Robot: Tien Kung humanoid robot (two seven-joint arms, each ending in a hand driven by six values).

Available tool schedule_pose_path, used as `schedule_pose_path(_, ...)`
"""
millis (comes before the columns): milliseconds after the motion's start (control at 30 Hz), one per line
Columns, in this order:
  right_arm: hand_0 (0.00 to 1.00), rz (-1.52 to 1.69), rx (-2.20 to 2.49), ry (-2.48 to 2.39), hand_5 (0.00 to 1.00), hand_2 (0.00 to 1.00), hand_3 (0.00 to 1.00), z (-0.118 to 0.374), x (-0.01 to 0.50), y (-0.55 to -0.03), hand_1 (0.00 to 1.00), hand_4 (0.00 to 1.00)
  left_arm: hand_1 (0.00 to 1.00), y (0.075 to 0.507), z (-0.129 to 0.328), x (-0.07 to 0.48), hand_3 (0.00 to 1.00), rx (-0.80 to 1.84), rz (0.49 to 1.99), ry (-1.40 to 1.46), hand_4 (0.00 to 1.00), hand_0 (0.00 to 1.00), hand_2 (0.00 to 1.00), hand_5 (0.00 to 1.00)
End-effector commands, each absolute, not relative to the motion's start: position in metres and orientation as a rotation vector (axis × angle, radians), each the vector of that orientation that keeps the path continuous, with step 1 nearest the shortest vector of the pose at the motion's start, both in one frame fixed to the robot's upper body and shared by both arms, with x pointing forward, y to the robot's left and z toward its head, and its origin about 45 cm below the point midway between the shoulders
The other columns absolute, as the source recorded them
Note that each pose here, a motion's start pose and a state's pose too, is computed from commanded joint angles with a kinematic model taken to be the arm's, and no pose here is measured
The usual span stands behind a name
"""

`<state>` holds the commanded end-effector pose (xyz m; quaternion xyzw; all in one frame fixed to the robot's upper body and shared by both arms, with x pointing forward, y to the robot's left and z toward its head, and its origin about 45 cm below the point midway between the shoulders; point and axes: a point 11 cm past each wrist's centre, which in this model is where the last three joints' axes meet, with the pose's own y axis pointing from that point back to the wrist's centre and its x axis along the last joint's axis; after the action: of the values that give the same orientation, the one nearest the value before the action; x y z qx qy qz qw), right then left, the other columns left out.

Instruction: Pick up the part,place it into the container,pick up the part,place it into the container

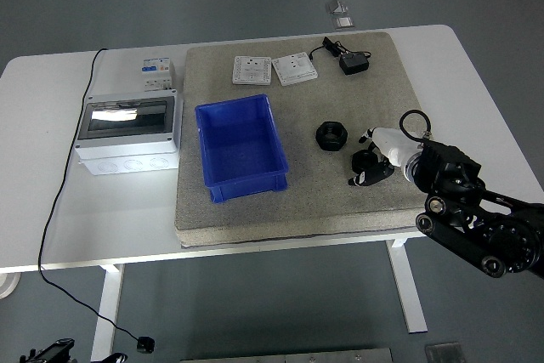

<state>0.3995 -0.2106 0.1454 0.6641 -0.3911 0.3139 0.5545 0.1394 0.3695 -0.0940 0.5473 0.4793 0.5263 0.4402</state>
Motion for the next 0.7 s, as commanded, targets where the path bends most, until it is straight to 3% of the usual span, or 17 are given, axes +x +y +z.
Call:
schedule_pose_path(33,0.389,0.745,1.567,-0.926,0.356,0.563,0.621,0.145,0.399,-0.211,0.344,0.93,0.687,0.371,-0.094,0.139,0.701,1.36,1.311,1.189,0.788,0.7,0.663,0.784)
schedule_pose_path(67,0.331,0.751,1.565,-0.929,0.157,0.469,0.568,0.144,0.4,-0.211,0.289,0.651,0.687,0.372,-0.094,0.139,0.699,1.358,1.316,1.187,0.788,0.697,0.657,0.784)
schedule_pose_path(233,0.331,0.782,1.571,-0.948,0.157,0.469,0.568,0.139,0.399,-0.212,0.289,0.651,0.687,0.376,-0.094,0.139,0.699,1.332,1.355,1.186,0.788,0.697,0.657,0.784)
schedule_pose_path(267,0.3,0.785,1.573,-0.95,0.083,0.43,0.555,0.138,0.398,-0.211,0.258,0.523,0.687,0.377,-0.094,0.139,0.702,1.325,1.362,1.188,0.791,0.695,0.658,0.79)
schedule_pose_path(700,0.264,0.827,1.555,-1.003,0.037,0.424,0.556,0.149,0.403,-0.219,0.237,0.451,0.686,0.376,-0.095,0.139,0.705,1.301,1.38,1.195,0.794,0.694,0.658,0.793)
